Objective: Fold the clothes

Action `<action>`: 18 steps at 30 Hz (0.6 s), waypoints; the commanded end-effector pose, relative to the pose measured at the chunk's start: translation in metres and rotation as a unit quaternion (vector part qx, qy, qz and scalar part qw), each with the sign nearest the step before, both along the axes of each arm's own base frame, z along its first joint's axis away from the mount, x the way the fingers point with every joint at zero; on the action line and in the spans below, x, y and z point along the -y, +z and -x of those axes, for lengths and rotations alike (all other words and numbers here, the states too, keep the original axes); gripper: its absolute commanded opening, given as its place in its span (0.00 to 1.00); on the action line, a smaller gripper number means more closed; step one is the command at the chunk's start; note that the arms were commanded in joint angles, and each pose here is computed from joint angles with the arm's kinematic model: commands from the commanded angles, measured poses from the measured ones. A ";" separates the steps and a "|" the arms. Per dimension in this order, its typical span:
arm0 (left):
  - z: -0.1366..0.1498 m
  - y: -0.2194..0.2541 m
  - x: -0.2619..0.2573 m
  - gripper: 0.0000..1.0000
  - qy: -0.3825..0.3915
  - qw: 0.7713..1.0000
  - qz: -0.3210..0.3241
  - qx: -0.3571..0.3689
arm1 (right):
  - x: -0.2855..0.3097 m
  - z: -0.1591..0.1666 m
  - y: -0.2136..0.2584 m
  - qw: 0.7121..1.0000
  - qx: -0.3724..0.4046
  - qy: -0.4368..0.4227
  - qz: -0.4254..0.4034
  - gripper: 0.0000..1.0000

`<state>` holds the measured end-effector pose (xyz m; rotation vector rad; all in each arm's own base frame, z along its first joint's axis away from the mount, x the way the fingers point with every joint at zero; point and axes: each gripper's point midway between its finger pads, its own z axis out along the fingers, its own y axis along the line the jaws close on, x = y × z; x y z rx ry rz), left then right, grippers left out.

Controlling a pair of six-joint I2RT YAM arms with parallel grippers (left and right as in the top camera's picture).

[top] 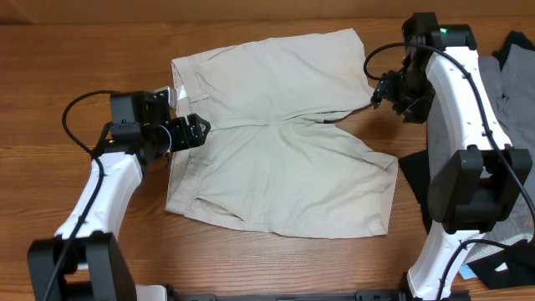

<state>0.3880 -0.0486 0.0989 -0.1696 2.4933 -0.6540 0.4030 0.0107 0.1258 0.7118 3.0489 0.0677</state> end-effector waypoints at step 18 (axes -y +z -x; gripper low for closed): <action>-0.001 -0.066 0.031 0.70 -0.028 0.993 0.071 -0.085 | -0.001 -0.004 0.002 1.000 0.012 0.015 -0.002 0.75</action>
